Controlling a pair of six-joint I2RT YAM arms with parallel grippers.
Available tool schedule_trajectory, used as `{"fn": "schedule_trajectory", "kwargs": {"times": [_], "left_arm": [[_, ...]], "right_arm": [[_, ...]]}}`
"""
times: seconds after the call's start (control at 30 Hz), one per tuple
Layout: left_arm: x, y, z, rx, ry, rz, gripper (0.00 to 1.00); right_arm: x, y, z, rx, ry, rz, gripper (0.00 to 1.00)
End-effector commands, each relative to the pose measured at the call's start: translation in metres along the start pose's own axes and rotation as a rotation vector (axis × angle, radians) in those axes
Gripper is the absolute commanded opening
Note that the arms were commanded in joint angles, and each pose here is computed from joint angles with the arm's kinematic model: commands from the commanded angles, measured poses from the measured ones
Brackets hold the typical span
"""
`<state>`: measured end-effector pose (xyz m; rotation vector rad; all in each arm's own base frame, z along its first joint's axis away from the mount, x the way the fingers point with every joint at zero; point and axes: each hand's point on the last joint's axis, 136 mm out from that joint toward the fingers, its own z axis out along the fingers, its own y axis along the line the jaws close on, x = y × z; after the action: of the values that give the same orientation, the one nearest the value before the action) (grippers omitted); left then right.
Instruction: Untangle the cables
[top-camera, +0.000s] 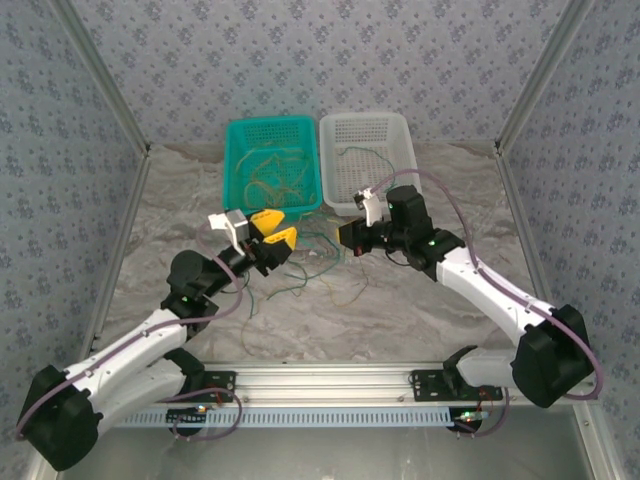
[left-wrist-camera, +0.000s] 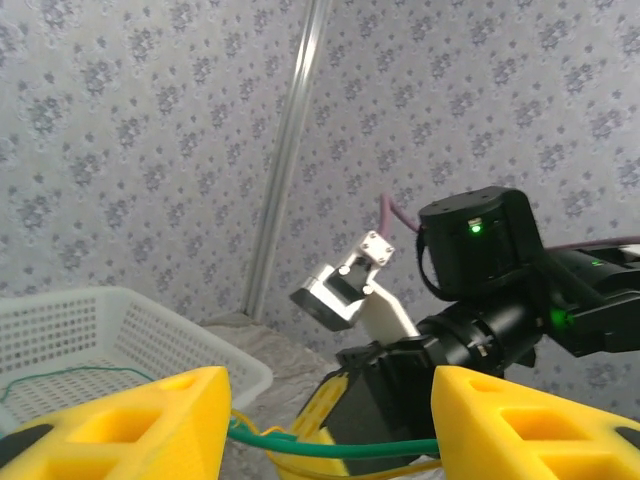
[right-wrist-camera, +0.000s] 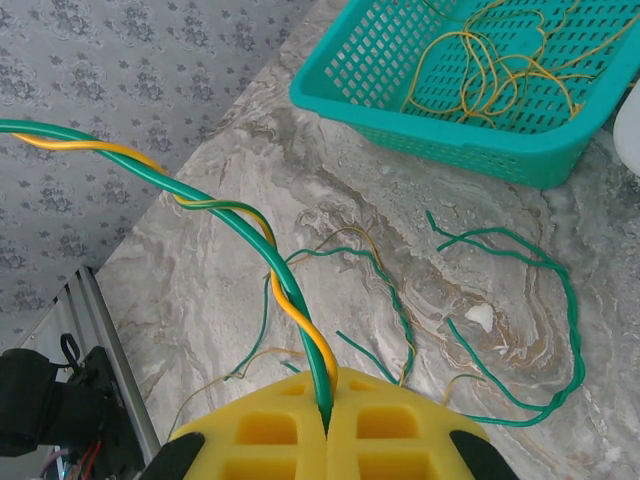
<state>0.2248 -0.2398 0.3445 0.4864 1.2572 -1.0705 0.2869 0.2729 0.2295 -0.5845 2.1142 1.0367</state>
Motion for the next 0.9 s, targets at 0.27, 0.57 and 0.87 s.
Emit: {"fn": "schedule_trajectory", "kwargs": {"times": [0.27, 0.57, 0.87], "left_arm": [[-0.027, -0.006, -0.011, -0.022, -0.072, 0.083, 0.69], [-0.042, 0.014, -0.051, -0.174, -0.111, 0.143, 0.7], [-0.028, 0.012, -0.03, -0.104, -0.041, 0.145, 0.87]], "right_arm": [[-0.016, -0.002, -0.006, -0.02, -0.039, 0.05, 0.0], [-0.014, 0.002, -0.006, -0.047, -0.035, 0.034, 0.0], [-0.017, 0.008, -0.003, -0.063, -0.034, 0.029, 0.0]]}}
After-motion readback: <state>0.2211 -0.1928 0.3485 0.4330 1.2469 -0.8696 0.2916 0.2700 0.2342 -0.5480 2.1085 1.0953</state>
